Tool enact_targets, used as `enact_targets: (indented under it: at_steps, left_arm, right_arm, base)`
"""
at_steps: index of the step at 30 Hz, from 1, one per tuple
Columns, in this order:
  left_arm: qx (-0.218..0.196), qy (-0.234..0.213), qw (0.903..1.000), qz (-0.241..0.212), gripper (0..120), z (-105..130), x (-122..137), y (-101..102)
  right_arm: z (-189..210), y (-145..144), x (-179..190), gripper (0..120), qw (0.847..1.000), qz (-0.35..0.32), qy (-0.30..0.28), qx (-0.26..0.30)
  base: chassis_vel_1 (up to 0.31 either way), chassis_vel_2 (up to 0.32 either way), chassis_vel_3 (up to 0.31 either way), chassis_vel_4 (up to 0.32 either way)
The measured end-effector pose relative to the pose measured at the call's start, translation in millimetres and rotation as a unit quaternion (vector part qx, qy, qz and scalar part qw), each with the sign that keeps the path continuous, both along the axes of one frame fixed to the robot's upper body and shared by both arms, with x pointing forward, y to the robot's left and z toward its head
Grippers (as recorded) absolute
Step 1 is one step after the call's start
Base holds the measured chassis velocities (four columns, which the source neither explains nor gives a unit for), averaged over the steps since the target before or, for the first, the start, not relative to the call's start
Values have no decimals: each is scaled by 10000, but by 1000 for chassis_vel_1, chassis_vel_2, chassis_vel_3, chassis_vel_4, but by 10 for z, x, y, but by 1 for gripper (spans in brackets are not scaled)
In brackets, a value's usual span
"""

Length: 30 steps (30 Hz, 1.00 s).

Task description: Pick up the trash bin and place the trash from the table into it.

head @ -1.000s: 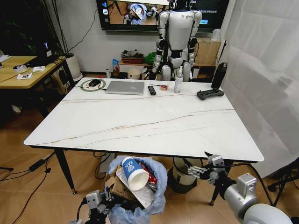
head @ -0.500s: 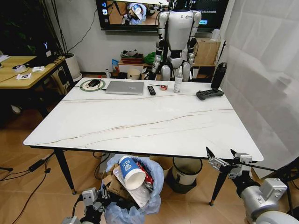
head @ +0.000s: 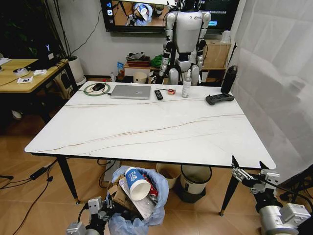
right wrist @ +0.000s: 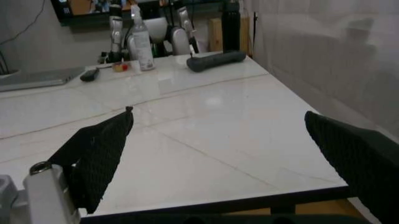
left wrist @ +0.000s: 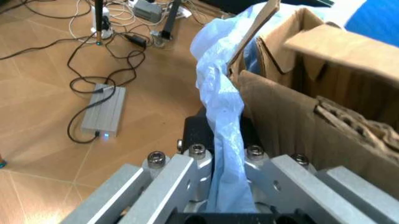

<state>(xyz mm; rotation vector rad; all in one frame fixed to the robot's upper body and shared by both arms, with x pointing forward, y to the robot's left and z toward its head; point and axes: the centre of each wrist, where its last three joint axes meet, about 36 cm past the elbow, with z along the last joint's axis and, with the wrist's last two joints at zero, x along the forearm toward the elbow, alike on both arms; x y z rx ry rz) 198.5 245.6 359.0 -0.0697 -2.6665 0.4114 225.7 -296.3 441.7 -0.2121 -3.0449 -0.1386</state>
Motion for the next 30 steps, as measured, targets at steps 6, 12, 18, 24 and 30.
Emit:
enact_targets:
  at_steps: [6, 12, 18, 24, 30]
  left_arm:
    - [-36, -85, 10000, -18, 0, 131, -88, -57]
    - [-37, -151, 9999, -25, 0, 176, -94, -93]
    - [-32, -42, 10000, -6, 0, 133, -118, -82]
    - [-67, 4, 10000, 17, 0, 150, -144, -26]
    - [-53, -42, 9999, 77, 0, 168, -122, 71]
  right_arm:
    - [21, -94, -118, 100, 9979, 120, -613, -181]
    - [-2, -190, -144, 100, 9956, 164, -859, -332]
    - [-55, -226, -145, 100, 9967, 101, -762, -273]
    - [-189, -210, -139, 100, 9976, 112, -657, -196]
    - [-302, -148, -93, 100, 9977, 129, -666, -32]
  base:
    - [0, 0, 0, 0]
    - [0, 0, 0, 0]
    - [0, 0, 0, 0]
    - [0, 0, 0, 0]
    - [0, 0, 0, 0]
